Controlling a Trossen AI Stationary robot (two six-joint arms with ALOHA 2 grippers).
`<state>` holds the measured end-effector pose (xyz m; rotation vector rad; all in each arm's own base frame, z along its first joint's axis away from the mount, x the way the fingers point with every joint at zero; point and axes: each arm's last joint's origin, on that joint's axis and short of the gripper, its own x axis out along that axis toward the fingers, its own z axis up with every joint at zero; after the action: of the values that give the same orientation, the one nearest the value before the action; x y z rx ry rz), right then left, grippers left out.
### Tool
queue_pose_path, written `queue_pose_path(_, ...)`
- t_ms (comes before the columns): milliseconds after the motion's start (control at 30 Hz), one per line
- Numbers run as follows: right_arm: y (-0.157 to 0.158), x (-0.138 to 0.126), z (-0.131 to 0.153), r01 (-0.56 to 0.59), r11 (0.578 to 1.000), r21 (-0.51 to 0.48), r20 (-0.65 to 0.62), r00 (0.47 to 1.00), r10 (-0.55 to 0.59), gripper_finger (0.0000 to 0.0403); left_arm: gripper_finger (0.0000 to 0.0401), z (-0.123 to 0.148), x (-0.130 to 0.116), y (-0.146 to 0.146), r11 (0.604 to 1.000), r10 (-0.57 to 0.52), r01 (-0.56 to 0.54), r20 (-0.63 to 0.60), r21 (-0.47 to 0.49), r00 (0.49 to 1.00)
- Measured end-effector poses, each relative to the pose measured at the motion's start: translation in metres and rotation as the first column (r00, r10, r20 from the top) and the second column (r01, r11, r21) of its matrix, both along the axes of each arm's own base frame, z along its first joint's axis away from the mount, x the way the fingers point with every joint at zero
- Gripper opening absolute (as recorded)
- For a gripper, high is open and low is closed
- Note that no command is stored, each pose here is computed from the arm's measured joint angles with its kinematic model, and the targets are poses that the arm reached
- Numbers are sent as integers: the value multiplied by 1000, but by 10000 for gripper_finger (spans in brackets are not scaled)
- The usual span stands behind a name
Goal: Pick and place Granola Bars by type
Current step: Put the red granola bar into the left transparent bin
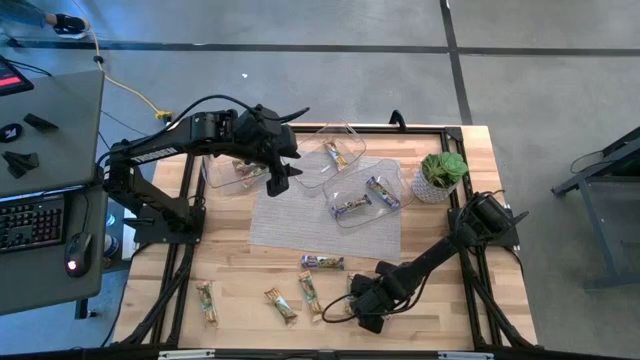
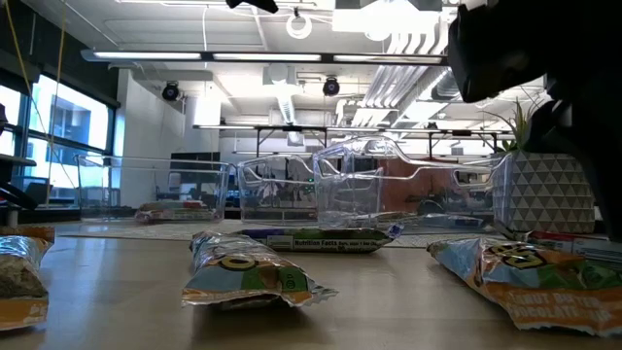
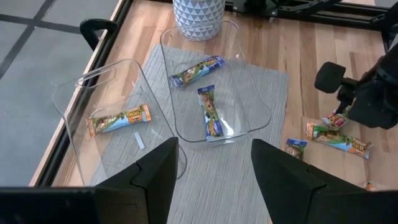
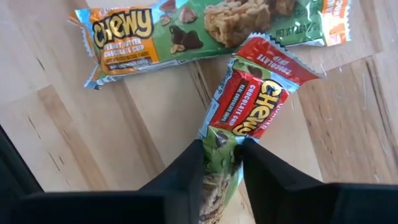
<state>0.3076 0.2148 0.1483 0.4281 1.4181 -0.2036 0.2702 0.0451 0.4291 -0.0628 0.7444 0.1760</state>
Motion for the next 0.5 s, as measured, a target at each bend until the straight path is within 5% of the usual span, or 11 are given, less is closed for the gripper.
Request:
queue_pose_path(300,-4,0,14,5,1000,19,33,999,-6,53,197,0,0,0,1000,4,-4,-2,-5,1000)
queue_pose_path(500,-20,5,42,-2,1000,-1,153,988,2,52,197,0,0,0,981,136,-133,13,-144,991)
